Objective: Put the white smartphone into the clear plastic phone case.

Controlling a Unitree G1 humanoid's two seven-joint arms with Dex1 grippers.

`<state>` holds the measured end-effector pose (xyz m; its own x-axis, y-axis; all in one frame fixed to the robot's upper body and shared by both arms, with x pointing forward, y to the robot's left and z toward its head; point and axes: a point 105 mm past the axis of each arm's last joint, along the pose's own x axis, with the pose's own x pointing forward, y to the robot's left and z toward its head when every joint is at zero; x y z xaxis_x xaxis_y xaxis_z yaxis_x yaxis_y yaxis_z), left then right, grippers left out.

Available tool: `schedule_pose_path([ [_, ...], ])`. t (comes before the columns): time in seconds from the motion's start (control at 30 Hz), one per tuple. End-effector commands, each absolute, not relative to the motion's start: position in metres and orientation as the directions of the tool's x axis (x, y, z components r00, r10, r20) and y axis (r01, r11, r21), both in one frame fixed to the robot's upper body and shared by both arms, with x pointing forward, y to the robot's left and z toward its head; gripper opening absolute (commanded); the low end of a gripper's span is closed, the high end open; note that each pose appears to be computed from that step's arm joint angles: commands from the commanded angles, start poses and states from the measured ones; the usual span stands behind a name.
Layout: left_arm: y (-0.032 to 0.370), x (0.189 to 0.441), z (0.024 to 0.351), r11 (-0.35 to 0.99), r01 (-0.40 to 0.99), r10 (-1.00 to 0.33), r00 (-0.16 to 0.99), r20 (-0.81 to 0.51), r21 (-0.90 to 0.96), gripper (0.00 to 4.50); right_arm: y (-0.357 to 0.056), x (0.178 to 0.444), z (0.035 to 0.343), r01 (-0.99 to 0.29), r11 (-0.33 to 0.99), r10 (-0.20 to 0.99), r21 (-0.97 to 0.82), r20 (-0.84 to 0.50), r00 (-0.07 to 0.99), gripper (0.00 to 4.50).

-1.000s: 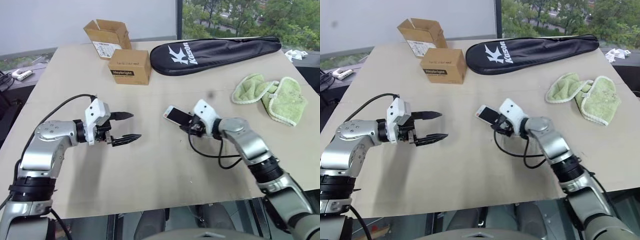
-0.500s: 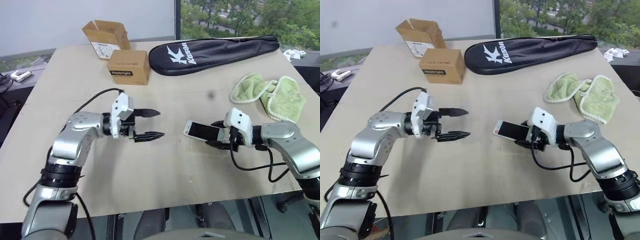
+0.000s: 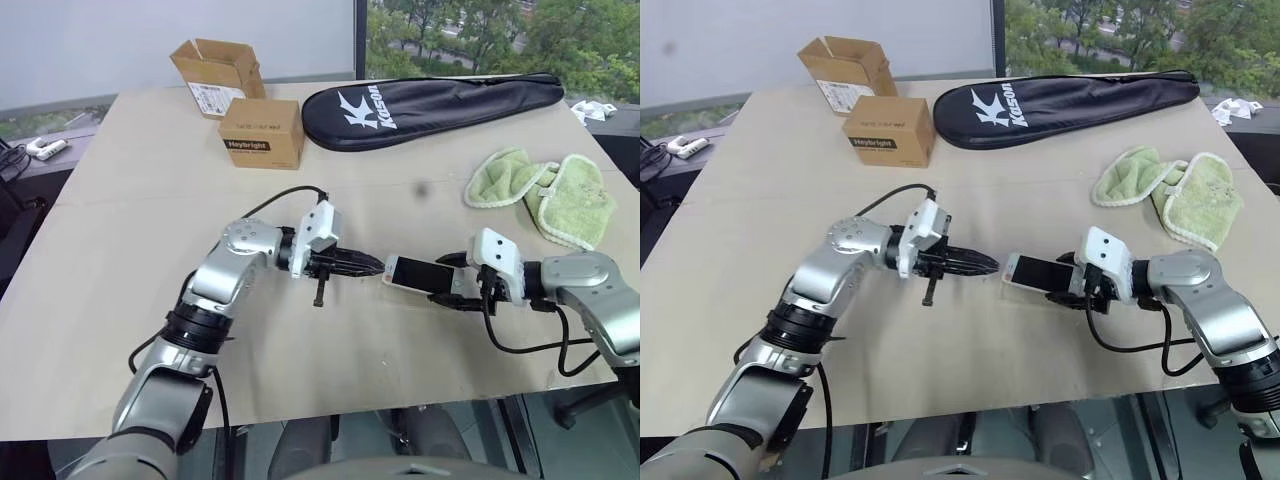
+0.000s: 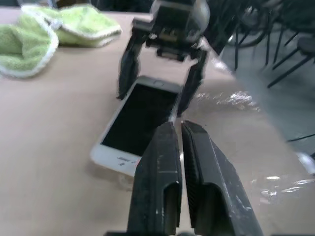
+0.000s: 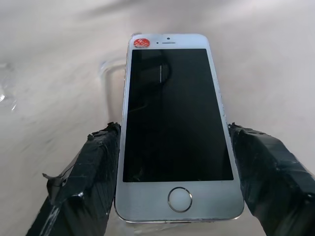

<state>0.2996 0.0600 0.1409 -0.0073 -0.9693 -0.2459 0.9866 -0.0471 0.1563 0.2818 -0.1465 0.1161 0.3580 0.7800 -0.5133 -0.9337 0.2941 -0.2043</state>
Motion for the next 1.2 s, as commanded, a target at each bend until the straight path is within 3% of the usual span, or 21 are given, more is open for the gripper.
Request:
schedule_pose_path([
  [0.03, 0.055, 0.305, 0.141, -0.037, 0.973, -0.965, 0.025, -0.260, 0.229, 0.14, -0.153, 0.278, 0.125, -0.943, 0.211, 0.796, -0.259, -0.514, 0.320, 2.97],
  [0.4, 0.041, 0.301, 0.137, -0.021, 0.971, -0.973, 0.035, -0.228, 0.239, 0.14, -0.166, 0.284, 0.115, -0.936, 0.156, 0.751, -0.315, -0.578, 0.319, 2.97],
  [0.93, 0.018, 0.311, 0.113, 0.006, 0.960, -0.944, 0.098, -0.314, 0.281, 0.14, -0.164, 0.278, 0.108, -0.941, 0.091, 0.746, -0.326, -0.603, 0.281, 2.97],
  [1.2, 0.008, 0.301, 0.088, -0.010, 0.967, -0.927, 0.086, -0.364, 0.253, 0.14, -0.165, 0.277, 0.107, -0.941, 0.086, 0.733, -0.328, -0.619, 0.283, 2.97],
])
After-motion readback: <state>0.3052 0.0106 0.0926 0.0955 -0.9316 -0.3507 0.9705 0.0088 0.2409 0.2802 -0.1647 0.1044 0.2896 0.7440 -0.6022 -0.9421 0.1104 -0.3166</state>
